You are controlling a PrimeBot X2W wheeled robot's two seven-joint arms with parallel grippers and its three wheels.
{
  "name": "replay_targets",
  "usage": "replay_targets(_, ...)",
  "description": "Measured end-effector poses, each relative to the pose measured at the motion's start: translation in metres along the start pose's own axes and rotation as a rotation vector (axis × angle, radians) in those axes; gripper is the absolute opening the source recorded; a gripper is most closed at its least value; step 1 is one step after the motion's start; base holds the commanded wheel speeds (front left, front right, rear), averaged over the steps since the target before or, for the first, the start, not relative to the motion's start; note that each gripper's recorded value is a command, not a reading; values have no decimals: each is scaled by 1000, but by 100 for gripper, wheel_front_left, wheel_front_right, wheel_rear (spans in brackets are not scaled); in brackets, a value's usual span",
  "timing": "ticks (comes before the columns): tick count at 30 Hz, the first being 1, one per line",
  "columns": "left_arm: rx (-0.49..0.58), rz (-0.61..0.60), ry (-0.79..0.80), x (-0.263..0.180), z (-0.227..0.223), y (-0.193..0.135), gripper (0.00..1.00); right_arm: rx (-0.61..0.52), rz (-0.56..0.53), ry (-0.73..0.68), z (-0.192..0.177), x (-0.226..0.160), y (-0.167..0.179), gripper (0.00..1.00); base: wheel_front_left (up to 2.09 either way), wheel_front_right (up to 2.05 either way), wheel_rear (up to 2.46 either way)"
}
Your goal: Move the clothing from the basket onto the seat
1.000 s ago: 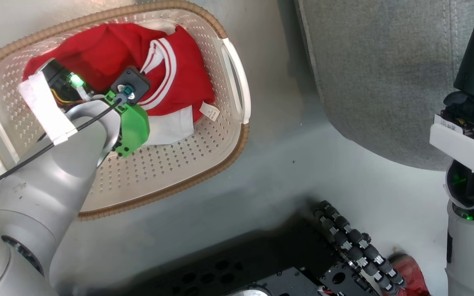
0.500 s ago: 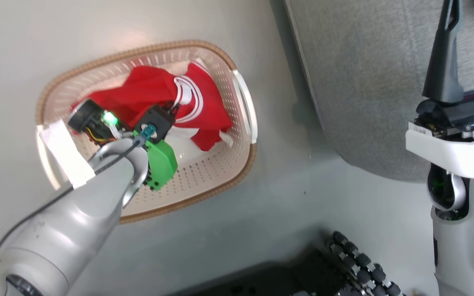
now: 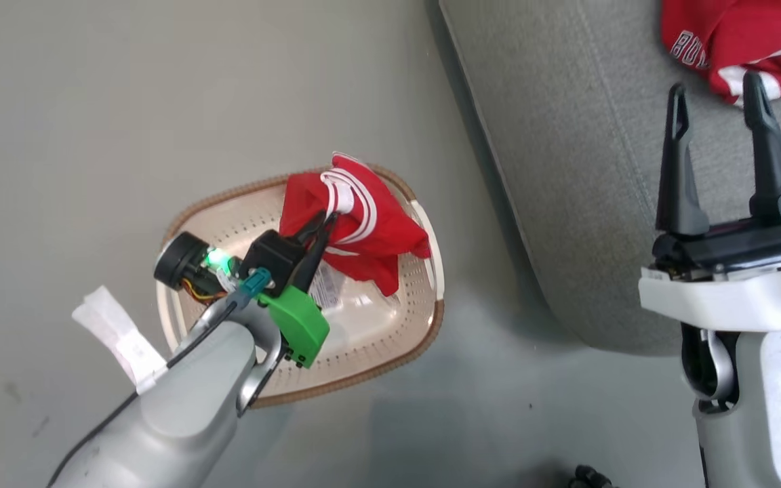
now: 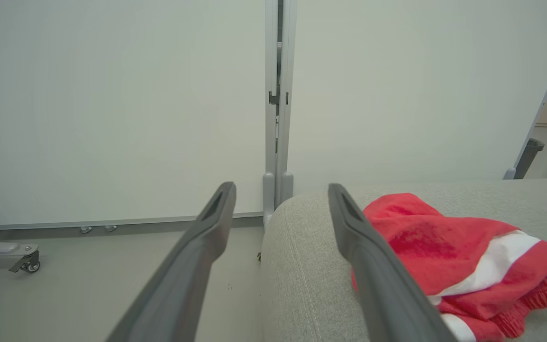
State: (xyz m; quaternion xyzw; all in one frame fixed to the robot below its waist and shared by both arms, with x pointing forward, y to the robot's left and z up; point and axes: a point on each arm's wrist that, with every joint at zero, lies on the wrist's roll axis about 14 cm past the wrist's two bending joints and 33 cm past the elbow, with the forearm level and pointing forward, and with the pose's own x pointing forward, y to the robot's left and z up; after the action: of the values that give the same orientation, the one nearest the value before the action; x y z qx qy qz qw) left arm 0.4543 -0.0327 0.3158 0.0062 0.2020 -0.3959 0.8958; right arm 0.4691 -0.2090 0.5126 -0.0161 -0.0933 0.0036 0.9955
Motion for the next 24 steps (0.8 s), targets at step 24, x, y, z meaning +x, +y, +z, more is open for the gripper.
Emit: replay_targets(24, 99, 207, -522, -131, 179, -34, 0, 124, 123, -99, 78, -87, 53, 100, 0, 0, 0)
